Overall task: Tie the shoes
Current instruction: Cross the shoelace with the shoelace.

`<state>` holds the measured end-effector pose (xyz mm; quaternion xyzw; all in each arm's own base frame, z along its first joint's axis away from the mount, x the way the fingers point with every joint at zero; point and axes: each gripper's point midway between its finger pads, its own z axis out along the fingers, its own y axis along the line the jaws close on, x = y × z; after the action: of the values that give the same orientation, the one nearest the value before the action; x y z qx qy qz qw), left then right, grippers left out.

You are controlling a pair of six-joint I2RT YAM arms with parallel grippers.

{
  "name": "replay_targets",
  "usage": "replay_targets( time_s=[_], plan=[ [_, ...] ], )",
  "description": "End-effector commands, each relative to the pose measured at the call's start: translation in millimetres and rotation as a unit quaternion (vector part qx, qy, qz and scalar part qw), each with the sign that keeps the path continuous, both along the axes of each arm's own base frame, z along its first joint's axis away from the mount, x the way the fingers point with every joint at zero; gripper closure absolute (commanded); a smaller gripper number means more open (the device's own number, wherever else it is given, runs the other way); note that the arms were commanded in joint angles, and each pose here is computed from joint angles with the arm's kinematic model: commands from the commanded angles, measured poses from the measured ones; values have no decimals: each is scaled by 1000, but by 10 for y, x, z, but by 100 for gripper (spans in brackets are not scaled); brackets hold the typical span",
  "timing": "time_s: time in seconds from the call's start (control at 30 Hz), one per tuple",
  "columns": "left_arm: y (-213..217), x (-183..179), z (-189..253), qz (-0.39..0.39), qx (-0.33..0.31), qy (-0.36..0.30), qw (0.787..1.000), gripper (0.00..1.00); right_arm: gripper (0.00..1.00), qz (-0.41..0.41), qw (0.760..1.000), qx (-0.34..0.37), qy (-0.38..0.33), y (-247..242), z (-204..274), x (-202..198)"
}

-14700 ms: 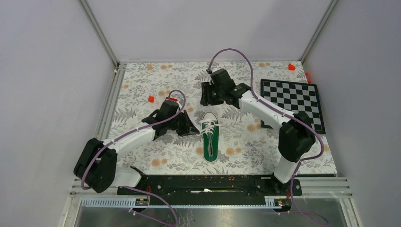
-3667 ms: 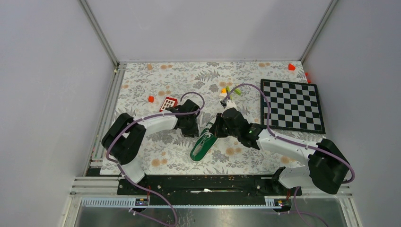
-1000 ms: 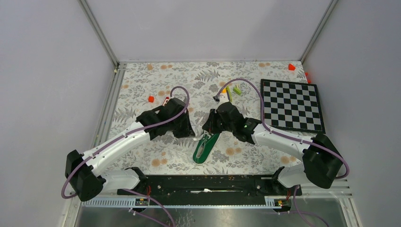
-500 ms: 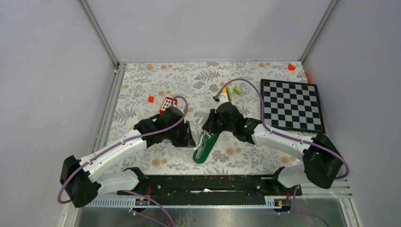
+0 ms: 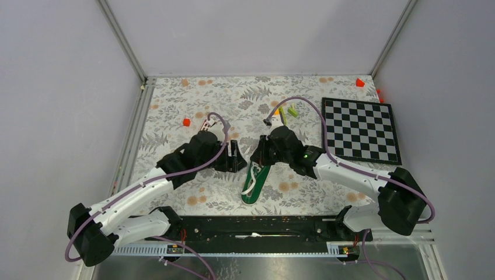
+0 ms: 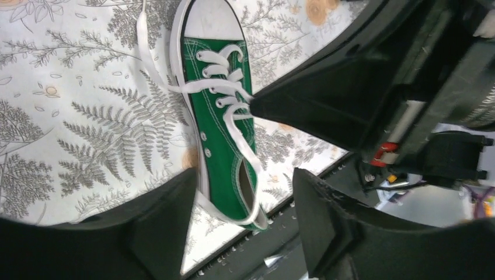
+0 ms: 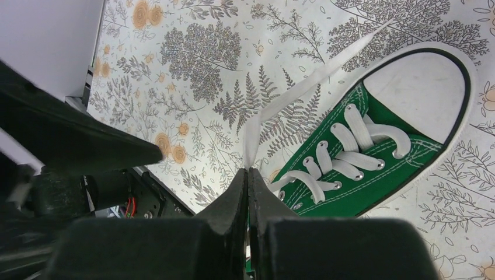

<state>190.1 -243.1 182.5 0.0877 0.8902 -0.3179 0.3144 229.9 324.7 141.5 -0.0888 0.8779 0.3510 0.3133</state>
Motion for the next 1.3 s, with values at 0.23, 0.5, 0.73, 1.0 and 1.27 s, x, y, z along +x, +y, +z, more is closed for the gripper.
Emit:
replay_targets(
  time_s=[0.23, 0.5, 0.73, 1.0, 1.27],
  plan=[
    [-389, -57, -180, -109, -94, -67, 987, 40, 100, 25, 999, 32, -19, 118, 268, -18],
    [-517, 138, -492, -73, -86, -32, 993, 45, 100, 25, 999, 37, -18, 151, 289, -4],
    [-437, 256, -644, -14, -89, -32, 995, 44, 100, 23, 999, 33, -21, 123, 321, -1],
    [-532, 203, -819, -29, -102, -4, 994, 46, 100, 24, 999, 35, -20, 143, 317, 0],
    [-744, 138, -709, -53, -173, 19, 983, 76, 100, 23, 999, 33, -17, 141, 304, 0]
  ],
)
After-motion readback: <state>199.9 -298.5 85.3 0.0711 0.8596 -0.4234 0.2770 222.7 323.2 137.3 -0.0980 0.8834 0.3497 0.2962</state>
